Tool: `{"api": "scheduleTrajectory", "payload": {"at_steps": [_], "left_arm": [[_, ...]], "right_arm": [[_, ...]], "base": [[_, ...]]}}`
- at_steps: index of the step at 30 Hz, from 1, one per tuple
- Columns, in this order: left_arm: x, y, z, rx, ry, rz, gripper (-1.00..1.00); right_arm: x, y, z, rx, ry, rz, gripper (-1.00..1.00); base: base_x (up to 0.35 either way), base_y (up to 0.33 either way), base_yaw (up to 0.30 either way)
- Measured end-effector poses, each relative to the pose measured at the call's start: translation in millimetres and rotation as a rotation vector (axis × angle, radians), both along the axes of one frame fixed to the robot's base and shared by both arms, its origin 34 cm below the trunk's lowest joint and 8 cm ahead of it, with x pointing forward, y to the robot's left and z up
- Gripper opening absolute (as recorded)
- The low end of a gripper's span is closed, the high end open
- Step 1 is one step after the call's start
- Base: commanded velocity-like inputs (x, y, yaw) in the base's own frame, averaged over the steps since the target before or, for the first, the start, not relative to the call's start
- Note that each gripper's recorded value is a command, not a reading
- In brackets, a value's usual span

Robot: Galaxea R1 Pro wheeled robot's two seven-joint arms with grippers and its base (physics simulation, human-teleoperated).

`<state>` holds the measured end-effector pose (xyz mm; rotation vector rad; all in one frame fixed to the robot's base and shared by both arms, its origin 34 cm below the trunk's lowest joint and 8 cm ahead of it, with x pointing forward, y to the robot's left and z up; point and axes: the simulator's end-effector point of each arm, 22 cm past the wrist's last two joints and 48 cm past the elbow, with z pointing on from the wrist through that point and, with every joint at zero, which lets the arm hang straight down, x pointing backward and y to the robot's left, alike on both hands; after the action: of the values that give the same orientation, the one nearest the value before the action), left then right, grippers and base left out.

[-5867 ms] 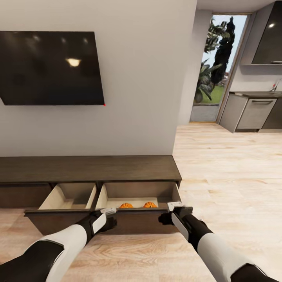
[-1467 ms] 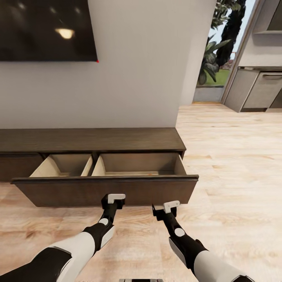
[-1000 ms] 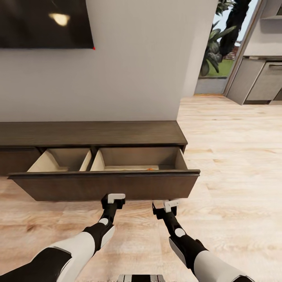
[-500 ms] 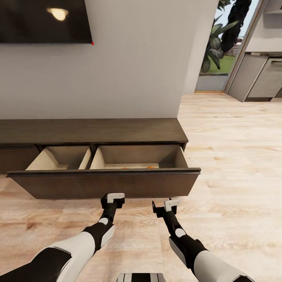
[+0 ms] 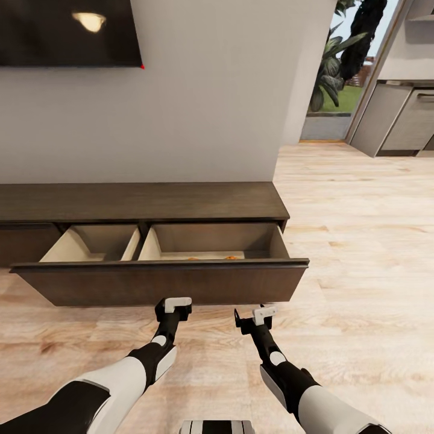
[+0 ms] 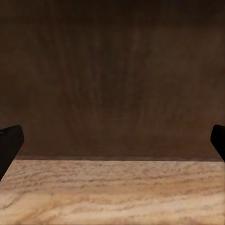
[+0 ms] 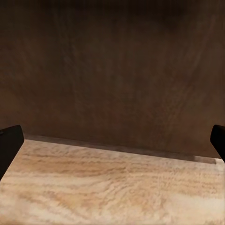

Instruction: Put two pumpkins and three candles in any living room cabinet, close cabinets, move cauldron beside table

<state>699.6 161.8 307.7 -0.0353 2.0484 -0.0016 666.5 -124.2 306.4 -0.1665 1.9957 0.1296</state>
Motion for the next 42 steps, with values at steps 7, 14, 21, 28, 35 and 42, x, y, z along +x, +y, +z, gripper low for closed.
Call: {"api": "scheduleTrajectory", "payload": {"at_steps": [7,14,21,28,35,42], "left_arm": [[-0.8,1.0,-1.0,0.001,0.003,0.001,1.0],[-0.9,1.5,-1.1,0.001,0.003,0.002,1.0],[0.5,1.6,3.6,0.002,-0.004,0.002,1.0],[2.8,1.7,10.5,0.001,-0.016,0.003,1.0],[-1.2,1.8,-2.8,0.001,0.005,0.003,1.0],[-7.9,6.1,-22.2,-0.017,0.04,0.034,1.0]], "right_arm": [[-0.1,-0.7,-0.4,0.0,0.002,-0.003,1.0],[-0.1,-0.6,-0.4,0.001,0.002,-0.003,1.0],[1.6,-0.3,4.5,0.001,-0.006,-0.002,1.0],[3.7,-0.5,10.6,0.0,-0.016,-0.002,1.0],[-0.2,-0.6,-2.0,0.0,0.004,-0.003,1.0],[-6.1,-0.6,-19.2,0.0,0.033,-0.003,1.0]], "base": [[0.0,0.0,0.0],[0.0,0.0,0.0],[0.0,0.0,0.0],[0.0,0.0,0.0],[0.0,0.0,0.0],[0.0,0.0,0.0]]}}
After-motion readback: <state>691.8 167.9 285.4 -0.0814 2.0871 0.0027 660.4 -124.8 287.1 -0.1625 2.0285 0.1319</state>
